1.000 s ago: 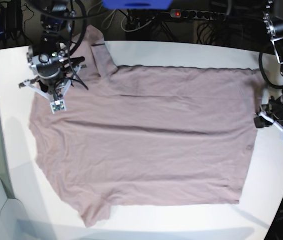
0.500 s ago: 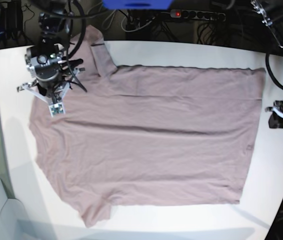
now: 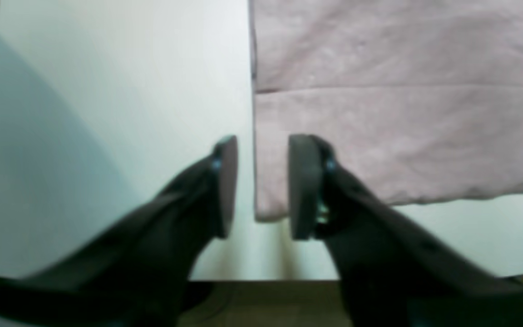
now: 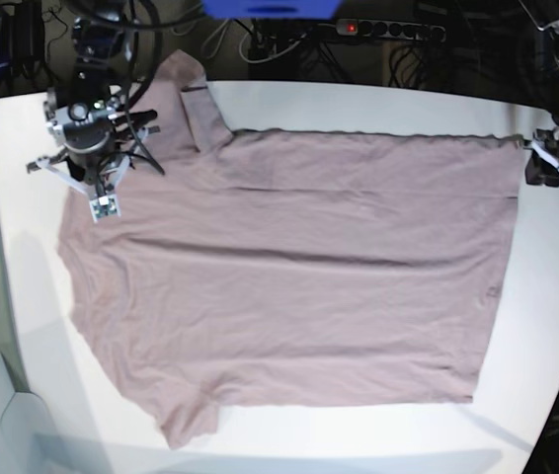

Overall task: Layout the t-shirt on the table in an organized manner, then fold the t-shirt properly
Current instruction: 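Grasp the collar-edge corners of the t-shirt with both grippers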

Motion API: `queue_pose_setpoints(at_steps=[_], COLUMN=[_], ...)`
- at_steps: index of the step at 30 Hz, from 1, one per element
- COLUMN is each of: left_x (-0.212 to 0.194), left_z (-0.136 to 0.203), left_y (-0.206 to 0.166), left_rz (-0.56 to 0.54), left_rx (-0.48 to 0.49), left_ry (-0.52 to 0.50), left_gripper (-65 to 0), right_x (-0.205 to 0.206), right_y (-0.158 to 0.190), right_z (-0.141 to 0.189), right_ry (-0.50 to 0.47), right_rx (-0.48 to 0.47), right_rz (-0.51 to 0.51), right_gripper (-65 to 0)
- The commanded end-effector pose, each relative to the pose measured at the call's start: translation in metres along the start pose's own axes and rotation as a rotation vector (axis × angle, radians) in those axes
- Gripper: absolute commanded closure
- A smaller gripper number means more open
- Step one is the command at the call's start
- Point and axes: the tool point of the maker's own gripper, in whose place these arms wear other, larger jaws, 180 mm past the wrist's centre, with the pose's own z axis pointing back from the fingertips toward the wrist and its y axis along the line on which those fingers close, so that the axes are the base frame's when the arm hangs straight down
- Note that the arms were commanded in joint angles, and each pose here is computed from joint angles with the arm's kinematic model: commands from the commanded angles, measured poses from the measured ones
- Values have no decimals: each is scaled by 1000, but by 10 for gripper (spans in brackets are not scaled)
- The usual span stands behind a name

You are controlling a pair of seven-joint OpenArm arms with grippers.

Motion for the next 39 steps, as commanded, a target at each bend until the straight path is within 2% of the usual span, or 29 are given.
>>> queue_pose_setpoints(at_steps=[1,4,7,9,11,19,25,28,35,39], left_x=[9,-5,-8,-10,-10,-14,-42,-48,-65,-70], left_z=[4,-3,-5,-5,-6,-10,-20,-23,-30,-32], left_y=[6,8,8,8,7,-1,-1,0,-1,-1], left_rz=[-12,24,31,36,35,50,116,133,181,196], left_rx=[9,-2,-7,-8,-9,-27,-49,-54,-69,-73], left_ry=[-27,5,11,16,16,21,84,93,125,137], left_gripper=[-259,-409,-537,-579,-588,-585,-581,-501,-160,-61], right_x=[9,8,1,-1,-1,-1,-2,-3,-11,-18], right_y=[-5,-4,-2,-2,-1,-1,-1,-1,-11,-9], right_z=[3,3,3,3,4,4,4,4,3,4], right_ry=[-33,-29,-18,-13,-13,-13,-9,-6,15,31], right_rx=[-14,-9,1,12,15,16,17,16,-6,0], right_rz=[-6,-2,23,49,54,53,54,54,29,34], right_gripper=[0,-9,-130,-202,-225,-224,-224,-224,-224,-227])
